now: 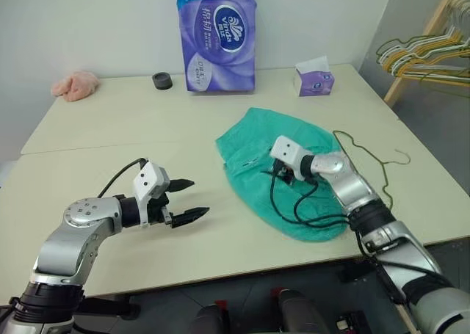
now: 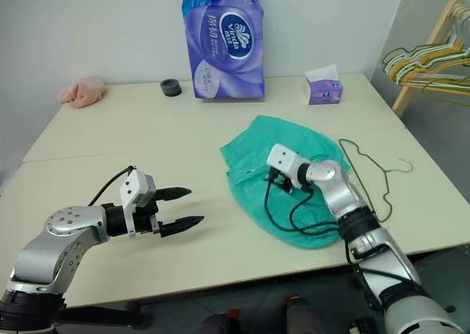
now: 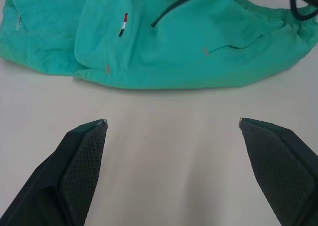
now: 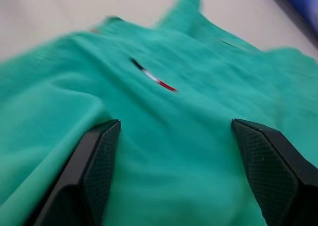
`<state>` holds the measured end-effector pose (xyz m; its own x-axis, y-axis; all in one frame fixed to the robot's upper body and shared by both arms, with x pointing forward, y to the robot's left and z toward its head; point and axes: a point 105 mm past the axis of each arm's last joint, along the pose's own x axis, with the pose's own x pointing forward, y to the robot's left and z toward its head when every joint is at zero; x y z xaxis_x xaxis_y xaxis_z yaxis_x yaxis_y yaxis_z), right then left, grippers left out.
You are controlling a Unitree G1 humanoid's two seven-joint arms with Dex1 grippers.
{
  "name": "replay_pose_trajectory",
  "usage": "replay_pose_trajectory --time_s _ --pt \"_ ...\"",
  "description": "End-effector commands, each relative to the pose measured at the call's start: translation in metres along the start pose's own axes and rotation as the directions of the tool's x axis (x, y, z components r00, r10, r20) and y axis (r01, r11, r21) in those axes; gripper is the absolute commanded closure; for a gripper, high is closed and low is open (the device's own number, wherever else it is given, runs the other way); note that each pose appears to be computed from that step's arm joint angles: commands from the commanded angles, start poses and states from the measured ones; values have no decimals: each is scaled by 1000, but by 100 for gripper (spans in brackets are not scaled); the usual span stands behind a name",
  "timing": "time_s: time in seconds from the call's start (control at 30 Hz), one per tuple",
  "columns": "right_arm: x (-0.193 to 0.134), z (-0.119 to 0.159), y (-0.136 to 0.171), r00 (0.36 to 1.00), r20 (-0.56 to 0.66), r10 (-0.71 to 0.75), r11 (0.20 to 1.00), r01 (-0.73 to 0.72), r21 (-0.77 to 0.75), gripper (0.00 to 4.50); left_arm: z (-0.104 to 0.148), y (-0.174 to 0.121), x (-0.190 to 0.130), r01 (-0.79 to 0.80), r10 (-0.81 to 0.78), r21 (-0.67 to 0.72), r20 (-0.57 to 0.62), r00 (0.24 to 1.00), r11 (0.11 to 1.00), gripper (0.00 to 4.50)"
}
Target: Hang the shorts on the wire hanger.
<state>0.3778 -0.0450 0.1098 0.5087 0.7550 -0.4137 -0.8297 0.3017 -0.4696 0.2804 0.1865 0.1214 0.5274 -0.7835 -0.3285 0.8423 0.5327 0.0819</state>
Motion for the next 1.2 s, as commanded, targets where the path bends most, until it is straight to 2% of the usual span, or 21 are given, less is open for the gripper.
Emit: replay_pose_trajectory --time_s 0.03,0.2,0.3,0.37,0.43,0.47,0.6,0.73,0.8,0.93,1.07,1.2 --pt "1 23 30 990 61 126 991 -123 -45 70 11 2 -7 -6 6 44 4 1000 999 0" --pt "2 24 63 972 49 228 968 -221 -117 70 12 6 -11 -10 10 49 -5 1000 999 0" --pt "0 32 66 970 89 225 967 -212 -139 70 11 6 -11 -14 15 49 -6 1000 999 0" --pt "-6 49 57 966 183 183 979 -162 -123 70 11 7 -12 -22 22 40 -1 1000 999 0" --pt "-15 64 33 960 268 83 996 -68 -62 70 10 7 -12 -28 28 33 3 1000 999 0" --pt "-19 60 8 965 260 -40 999 44 -9 70 11 6 -12 -28 28 30 8 1000 999 0" --pt "-25 23 -57 923 82 -377 926 377 19 70 11 3 -11 -19 19 27 13 1000 999 0" --pt "-25 -11 -81 867 -80 -492 868 483 -113 70 12 2 -11 -9 9 31 14 1000 999 0" --pt "-21 -22 -81 861 -125 -493 867 474 -151 70 13 2 -10 -4 4 33 15 1000 999 0" --pt "-5 -25 -60 911 -123 -394 915 375 -153 70 13 0 -10 2 -2 36 14 1000 999 0" --pt "10 8 -27 970 30 -242 966 244 -91 70 14 0 -11 3 -3 37 12 1000 999 0" --pt "18 38 8 983 152 -103 989 118 -93 70 13 0 -13 5 -5 36 6 1000 999 0"
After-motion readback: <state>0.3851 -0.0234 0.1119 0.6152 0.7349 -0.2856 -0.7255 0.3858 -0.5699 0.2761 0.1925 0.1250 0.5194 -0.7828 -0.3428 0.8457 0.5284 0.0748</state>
